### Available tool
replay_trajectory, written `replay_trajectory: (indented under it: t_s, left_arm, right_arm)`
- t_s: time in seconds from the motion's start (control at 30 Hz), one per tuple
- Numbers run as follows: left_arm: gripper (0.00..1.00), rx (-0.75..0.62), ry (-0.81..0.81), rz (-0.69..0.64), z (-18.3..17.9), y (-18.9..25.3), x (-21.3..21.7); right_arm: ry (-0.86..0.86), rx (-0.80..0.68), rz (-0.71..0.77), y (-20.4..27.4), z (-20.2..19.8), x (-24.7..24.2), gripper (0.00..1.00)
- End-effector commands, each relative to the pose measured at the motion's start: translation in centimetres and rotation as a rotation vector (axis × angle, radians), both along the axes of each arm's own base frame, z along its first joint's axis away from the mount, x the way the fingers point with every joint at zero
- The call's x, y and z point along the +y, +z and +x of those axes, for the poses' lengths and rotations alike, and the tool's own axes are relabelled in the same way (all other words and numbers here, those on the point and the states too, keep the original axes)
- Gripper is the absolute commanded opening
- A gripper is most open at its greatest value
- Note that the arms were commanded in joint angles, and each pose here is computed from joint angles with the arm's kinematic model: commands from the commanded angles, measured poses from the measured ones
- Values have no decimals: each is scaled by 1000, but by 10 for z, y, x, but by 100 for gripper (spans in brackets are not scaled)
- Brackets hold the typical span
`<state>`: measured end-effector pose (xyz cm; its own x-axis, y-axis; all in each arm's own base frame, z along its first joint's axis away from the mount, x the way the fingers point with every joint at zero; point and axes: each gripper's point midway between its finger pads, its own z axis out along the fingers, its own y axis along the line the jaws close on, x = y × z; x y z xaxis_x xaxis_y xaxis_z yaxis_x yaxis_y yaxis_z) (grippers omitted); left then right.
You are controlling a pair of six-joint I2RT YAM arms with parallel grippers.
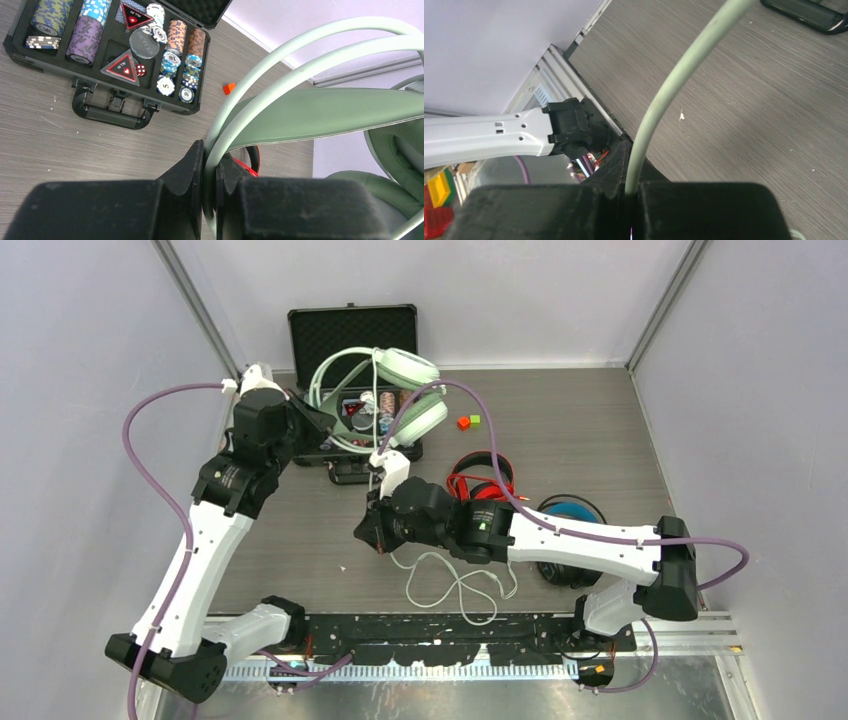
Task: Wrap the headphones
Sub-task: Wrap the headphones cable around the headphones.
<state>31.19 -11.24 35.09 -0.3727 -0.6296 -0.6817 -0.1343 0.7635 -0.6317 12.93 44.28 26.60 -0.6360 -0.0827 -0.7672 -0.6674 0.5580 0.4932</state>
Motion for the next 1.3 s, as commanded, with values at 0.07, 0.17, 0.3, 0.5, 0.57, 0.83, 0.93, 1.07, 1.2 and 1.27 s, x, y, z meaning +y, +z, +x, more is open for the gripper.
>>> replay_trajectory:
  t_s: [0.07,0.17,0.3,0.5,0.57,0.83,0.93,1.07,1.2,1.27]
  left_arm:
    - [0,-149,17,-125,13,40,-6]
    - [0,-149,11,-128,14,40,-8]
    - [0,-148,8,-132,16,39,-10]
    - [0,-148,1,-139,18,39,-12]
    - [0,-144,1,-138,18,37,-12]
    - [0,-146,0,-141,19,38,-13]
    - [0,-149,-4,-148,18,40,-13]
    - [0,-147,-13,-170,14,45,-14]
    - [0,-148,-57,-243,8,55,-23]
    - [0,-149,-89,-285,4,61,-30]
  right_arm:
    - [-46,-80,36,30,13,5,1]
    - [-17,-67,16,24,8,13,0]
    - [-11,-67,-9,14,6,19,1]
    - [-25,-76,-65,-1,10,19,1]
    - [-22,-79,-74,-2,10,20,1]
    - [-15,-99,-127,-11,5,22,0]
    - [-70,-120,-177,-21,14,12,0]
    - [-140,-147,-217,-32,23,-9,0]
    - [-139,-172,-185,-36,22,-20,3]
    - [-130,-196,-153,-35,21,-24,6]
